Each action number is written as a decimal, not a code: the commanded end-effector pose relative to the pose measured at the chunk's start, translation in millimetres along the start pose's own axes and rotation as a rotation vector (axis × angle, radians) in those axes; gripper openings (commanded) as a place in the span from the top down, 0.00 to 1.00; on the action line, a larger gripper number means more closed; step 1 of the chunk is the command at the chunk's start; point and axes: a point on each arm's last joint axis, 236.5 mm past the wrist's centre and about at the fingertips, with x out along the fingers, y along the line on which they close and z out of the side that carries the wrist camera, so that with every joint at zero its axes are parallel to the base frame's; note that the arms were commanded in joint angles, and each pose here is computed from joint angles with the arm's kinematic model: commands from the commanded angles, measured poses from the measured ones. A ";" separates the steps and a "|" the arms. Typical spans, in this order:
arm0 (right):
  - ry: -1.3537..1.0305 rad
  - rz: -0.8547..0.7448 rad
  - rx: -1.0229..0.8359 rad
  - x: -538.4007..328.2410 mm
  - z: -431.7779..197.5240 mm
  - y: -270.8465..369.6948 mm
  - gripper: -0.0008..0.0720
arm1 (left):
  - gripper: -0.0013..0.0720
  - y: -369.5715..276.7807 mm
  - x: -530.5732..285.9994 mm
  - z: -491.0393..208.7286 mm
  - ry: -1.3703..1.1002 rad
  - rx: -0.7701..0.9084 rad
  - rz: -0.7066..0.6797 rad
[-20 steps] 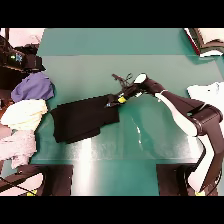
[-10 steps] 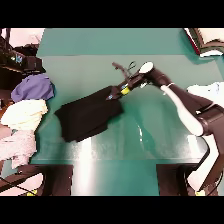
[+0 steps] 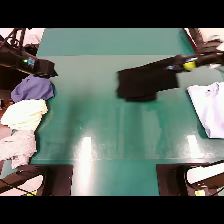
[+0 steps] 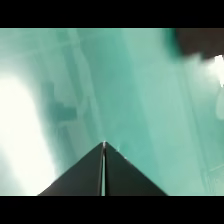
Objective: Fold the shirts.
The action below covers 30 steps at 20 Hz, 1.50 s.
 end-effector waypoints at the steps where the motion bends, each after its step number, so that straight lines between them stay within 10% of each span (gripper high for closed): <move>1: -0.241 -0.198 0.182 -102.1 27.0 -94.3 0.97 | 0.95 -27.4 5.9 7.8 -0.030 0.029 -0.035; 15: -0.598 -0.397 0.308 -261.3 31.2 -136.2 0.97 | 0.95 -48.1 9.8 3.8 -0.017 0.067 -0.060; 30: -0.176 -0.740 0.567 -293.1 -114.2 -127.4 0.96 | 0.95 -47.5 10.0 2.9 -0.015 0.150 -0.057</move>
